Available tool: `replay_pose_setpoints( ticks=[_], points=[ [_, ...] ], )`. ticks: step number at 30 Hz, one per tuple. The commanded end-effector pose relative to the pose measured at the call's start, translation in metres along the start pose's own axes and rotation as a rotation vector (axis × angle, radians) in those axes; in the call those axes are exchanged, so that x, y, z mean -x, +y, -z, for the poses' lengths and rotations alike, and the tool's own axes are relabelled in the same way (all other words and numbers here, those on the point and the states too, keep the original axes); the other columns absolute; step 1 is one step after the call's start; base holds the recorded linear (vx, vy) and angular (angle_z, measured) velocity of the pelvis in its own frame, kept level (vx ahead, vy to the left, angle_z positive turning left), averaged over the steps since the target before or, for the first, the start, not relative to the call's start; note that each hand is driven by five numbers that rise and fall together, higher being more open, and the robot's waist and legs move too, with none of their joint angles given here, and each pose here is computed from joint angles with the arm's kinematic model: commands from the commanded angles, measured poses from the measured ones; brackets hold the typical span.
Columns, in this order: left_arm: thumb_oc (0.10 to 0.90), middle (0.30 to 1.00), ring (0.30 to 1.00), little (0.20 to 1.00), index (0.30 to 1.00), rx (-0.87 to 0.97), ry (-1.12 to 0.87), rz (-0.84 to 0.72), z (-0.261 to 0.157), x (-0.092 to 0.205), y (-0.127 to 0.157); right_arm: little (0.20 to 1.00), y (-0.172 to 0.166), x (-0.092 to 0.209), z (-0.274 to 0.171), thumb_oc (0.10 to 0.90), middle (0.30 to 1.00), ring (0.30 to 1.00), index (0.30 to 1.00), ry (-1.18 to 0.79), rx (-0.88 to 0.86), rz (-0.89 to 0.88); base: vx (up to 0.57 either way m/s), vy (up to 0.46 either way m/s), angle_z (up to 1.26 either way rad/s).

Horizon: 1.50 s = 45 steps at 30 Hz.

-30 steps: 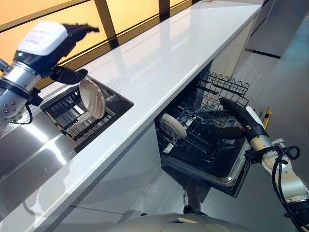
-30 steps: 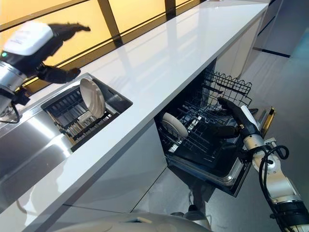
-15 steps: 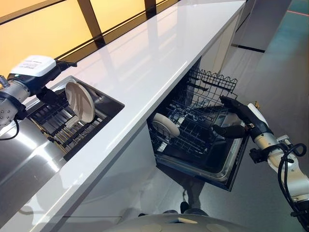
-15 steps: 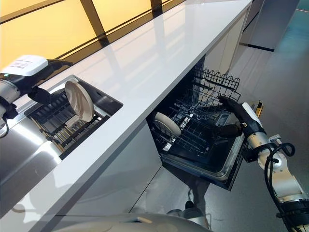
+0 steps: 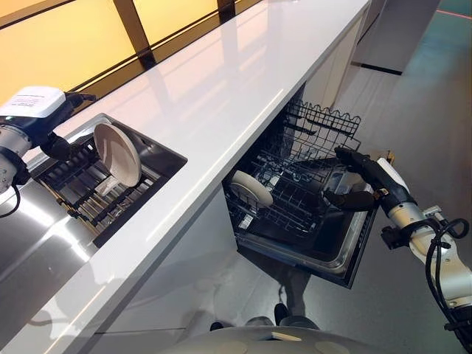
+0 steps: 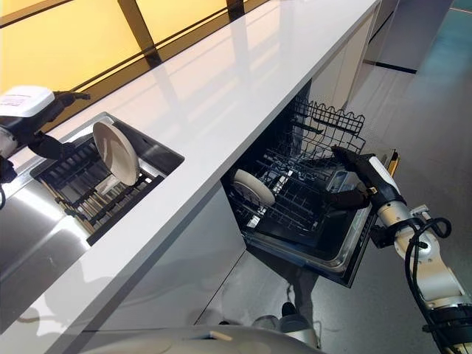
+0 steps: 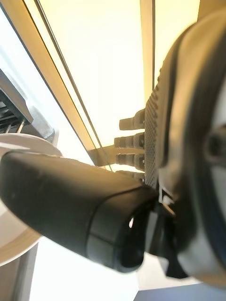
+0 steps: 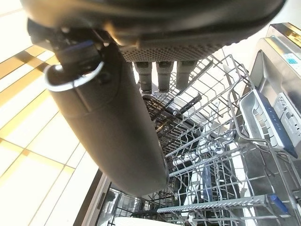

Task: Pick up plates and place into dishwasher.

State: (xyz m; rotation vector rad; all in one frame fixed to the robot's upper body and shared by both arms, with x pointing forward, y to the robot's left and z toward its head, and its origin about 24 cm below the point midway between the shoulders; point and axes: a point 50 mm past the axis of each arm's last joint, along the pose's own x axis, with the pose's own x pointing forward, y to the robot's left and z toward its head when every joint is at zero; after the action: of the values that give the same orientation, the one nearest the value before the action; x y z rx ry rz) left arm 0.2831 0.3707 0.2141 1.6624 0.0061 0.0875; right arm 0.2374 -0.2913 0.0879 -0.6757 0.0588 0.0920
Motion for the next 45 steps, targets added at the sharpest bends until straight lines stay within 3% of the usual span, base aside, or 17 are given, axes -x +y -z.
replay_pose_setpoints(
  ticks=[1, 15, 45],
  points=[
    [0.800, 0.900, 0.900, 0.900, 0.900, -0.010, 0.120, -0.301, 0.022, -0.004, 0.062, 0.900, -0.047, -0.007, -0.066, 0.800, 0.900, 0.900, 0.900, -0.304, 0.100, 0.106, 0.03, 0.045, -0.02],
    [0.800, 0.900, 0.900, 0.900, 0.900, -0.014, 0.160, -0.324, 0.027, -0.002, 0.062, 0.900, -0.055, 0.000, -0.069, 0.800, 0.900, 0.900, 0.900, -0.299, 0.128, 0.079, 0.02, 0.039, -0.07],
    [0.800, 0.900, 0.900, 0.900, 0.900, -0.010, 0.222, -0.065, 0.034, -0.001, 0.014, 0.900, -0.052, 0.003, -0.073, 0.800, 0.900, 0.900, 0.900, -0.321, 0.143, 0.060, 0.01, 0.020, -0.02]
  ],
)
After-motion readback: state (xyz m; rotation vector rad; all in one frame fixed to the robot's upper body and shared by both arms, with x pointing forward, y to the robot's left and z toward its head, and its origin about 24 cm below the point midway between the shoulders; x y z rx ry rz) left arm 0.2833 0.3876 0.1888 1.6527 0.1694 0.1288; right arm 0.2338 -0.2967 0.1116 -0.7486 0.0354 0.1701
